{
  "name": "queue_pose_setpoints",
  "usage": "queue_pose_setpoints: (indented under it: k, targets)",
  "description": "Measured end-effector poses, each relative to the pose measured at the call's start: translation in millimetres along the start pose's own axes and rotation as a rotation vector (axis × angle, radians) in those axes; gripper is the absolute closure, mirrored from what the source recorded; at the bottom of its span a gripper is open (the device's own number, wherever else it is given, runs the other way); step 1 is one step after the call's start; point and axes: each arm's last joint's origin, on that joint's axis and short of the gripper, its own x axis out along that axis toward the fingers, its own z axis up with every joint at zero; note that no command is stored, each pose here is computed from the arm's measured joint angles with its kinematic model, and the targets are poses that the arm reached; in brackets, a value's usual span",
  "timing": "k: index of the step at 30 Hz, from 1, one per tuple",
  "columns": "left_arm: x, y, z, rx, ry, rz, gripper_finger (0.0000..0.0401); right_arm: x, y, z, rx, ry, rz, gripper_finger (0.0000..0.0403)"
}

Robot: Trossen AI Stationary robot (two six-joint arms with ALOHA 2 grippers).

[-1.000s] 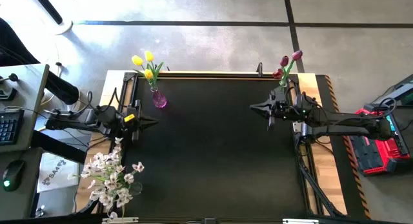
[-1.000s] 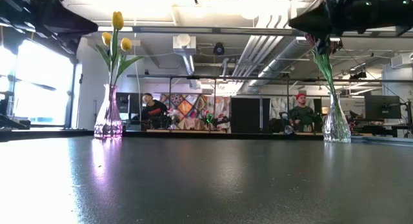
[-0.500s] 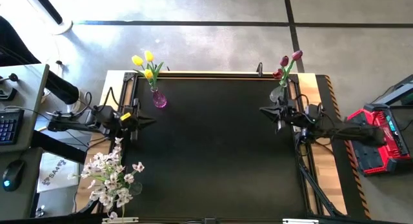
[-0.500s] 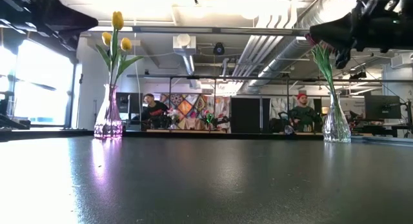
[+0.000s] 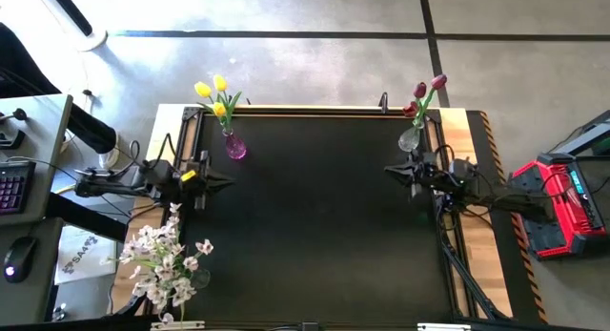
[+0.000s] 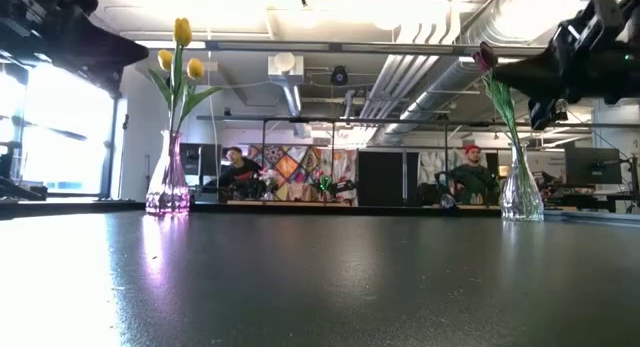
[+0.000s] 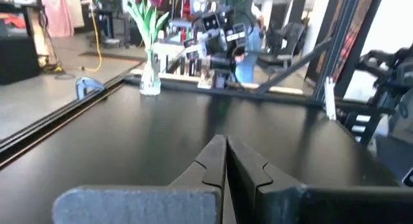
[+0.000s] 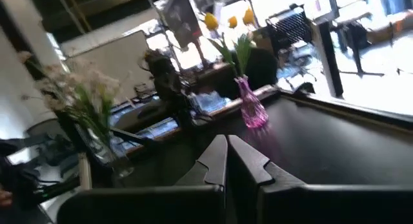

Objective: Sort flowers into vase by color
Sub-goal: Return to Home Position

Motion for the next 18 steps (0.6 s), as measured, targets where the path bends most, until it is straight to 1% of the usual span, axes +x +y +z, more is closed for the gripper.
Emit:
queue_pose_setpoints:
  k: [4, 9, 11, 14, 16, 18]
  targets:
    - [5, 0, -8, -0.011, -0.024, -0.002, 0.0401, 0, 2, 0, -0.045, -0.001, 0.021, 0.0403]
    - [10, 1, -19, -0.008, -0.039, 0.030, 0.0401, 0, 2, -2, -0.122, 0.019, 0.016, 0.0403]
    - [12, 1, -24, -0.016, -0.060, 0.028, 0.0401, 0, 1, -4, -0.131, 0.046, 0.005, 0.0403]
    - [14, 1, -26, -0.023, -0.113, 0.023, 0.0401, 0, 1, -6, -0.132, 0.069, 0.025, 0.0403]
    - [15, 1, -27, -0.005, -0.104, 0.029, 0.0401, 0, 1, -7, -0.140, 0.083, 0.051, 0.0403]
    - [16, 2, -28, 0.000, -0.089, 0.034, 0.0401, 0, 1, -8, -0.164, 0.096, 0.047, 0.0403]
